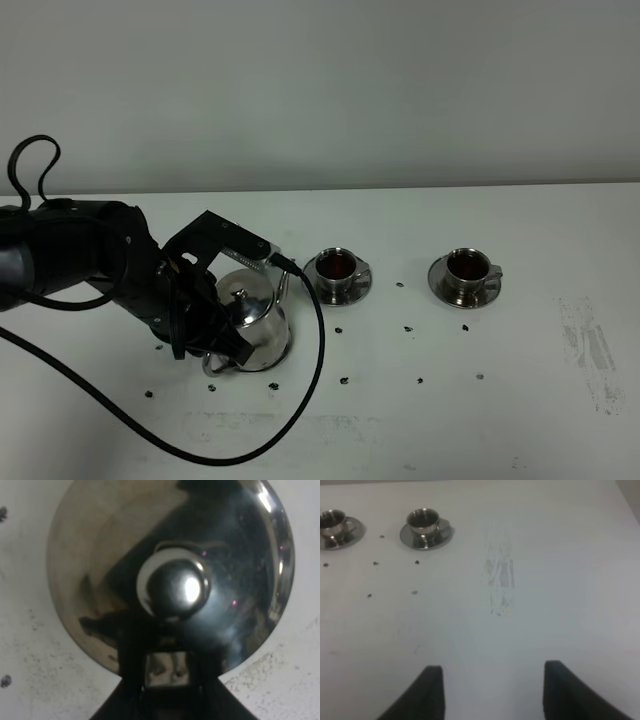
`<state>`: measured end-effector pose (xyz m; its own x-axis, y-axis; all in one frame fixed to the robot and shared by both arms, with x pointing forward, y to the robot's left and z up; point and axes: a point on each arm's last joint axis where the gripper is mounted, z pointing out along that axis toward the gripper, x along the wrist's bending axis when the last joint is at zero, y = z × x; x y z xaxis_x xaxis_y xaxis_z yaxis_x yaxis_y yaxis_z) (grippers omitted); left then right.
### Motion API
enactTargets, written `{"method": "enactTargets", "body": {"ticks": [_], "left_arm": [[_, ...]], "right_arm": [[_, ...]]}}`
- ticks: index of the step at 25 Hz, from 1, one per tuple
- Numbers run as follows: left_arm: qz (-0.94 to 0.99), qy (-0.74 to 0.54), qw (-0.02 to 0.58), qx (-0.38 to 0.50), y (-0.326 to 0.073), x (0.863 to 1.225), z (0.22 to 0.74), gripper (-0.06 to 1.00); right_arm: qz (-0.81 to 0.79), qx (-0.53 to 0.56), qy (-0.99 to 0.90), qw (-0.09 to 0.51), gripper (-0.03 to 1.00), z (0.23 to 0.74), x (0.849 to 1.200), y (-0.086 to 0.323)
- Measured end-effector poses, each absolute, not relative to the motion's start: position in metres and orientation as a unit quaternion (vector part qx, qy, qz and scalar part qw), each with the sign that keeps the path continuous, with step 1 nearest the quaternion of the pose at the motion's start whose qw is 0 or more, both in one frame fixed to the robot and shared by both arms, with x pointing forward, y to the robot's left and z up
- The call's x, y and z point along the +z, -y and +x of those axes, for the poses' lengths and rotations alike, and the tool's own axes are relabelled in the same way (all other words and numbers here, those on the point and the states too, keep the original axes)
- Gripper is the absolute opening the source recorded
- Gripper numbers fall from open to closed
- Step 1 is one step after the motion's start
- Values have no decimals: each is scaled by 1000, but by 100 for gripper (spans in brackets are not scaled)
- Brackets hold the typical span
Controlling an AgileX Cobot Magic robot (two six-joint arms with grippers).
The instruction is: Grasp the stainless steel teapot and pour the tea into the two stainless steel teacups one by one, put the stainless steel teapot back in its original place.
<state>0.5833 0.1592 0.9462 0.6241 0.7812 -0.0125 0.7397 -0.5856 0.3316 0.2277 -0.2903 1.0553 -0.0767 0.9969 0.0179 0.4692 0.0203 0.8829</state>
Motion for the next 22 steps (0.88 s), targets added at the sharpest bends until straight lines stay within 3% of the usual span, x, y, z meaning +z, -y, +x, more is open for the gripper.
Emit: {"method": "enactTargets", "body": {"ticks": [22], "left_arm": [[893,-414,148,91,-160,935,590,23]], "right_arm": [[586,383,-626,344,43,228,1055,290]]}}
